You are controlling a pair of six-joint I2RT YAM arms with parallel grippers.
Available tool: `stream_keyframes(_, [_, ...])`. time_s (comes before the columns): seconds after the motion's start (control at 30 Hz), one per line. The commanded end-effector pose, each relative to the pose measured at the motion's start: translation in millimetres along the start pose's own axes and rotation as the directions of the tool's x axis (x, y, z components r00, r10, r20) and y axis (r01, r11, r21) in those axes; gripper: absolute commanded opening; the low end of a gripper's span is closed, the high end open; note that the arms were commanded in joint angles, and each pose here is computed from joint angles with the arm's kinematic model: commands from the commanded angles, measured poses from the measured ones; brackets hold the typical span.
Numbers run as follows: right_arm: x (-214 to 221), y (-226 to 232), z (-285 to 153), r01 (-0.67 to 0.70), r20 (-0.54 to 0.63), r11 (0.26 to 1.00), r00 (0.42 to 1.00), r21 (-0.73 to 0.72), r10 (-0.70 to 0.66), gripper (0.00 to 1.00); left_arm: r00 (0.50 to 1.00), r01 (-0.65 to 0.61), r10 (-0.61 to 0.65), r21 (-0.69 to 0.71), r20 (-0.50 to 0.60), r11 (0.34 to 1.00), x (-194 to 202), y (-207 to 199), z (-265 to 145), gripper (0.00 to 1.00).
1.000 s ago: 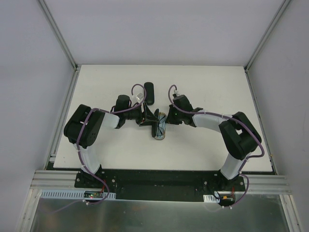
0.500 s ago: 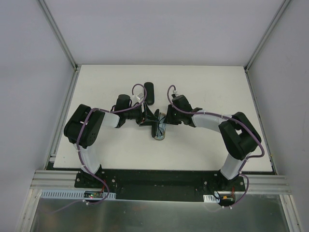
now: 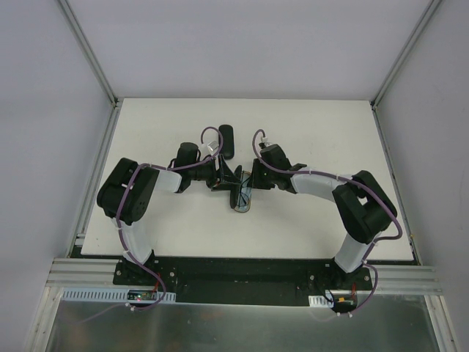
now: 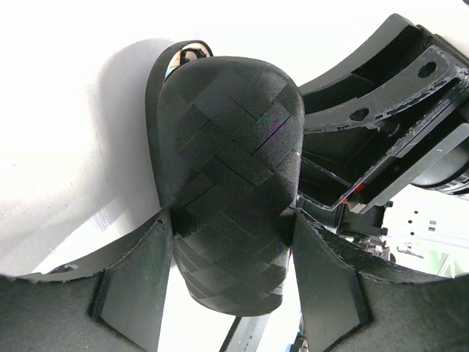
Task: Organize the sunglasses
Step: Close the case with sunglasses at the center of the board.
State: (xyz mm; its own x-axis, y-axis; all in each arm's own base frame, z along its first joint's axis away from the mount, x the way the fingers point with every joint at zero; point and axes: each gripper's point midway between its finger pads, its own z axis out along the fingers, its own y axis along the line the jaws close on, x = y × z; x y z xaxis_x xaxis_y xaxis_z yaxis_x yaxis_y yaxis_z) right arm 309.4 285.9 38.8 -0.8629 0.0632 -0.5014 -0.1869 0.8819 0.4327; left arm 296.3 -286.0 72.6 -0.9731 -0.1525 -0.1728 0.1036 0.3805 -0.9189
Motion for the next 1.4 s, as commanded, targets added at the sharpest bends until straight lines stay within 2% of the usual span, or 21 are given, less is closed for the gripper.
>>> stream_keyframes(0.0, [-23,25,-16,0.046,0.073,0.997,0.996,-0.059,-0.041,0.27,0.998,-0.058,0.058,0.003,0.0,0.998,-5,-4,3,0.39])
stream_keyframes(0.37, [-24,32,-20,0.05,0.084,0.994,0.996,-0.099,-0.042,0.29,0.999,-0.05,0.05,-0.021,-0.007,0.999,-5,1,3,0.39])
stream_keyframes(0.9, [-7,27,3,-0.034,-0.017,0.994,0.999,-0.107,0.032,0.36,0.999,-0.05,0.05,-0.042,-0.016,0.998,-5,4,4,0.39])
stream_keyframes(1.0, [-9,27,-1,-0.031,-0.004,0.994,1.0,-0.105,0.03,0.4,0.999,-0.051,0.05,-0.045,-0.016,0.998,-6,4,3,0.39])
stream_keyframes(1.37, [-33,27,-33,-0.024,0.098,0.985,0.994,-0.173,0.041,0.47,0.998,-0.056,0.054,-0.117,-0.02,0.992,-7,14,2,0.38])
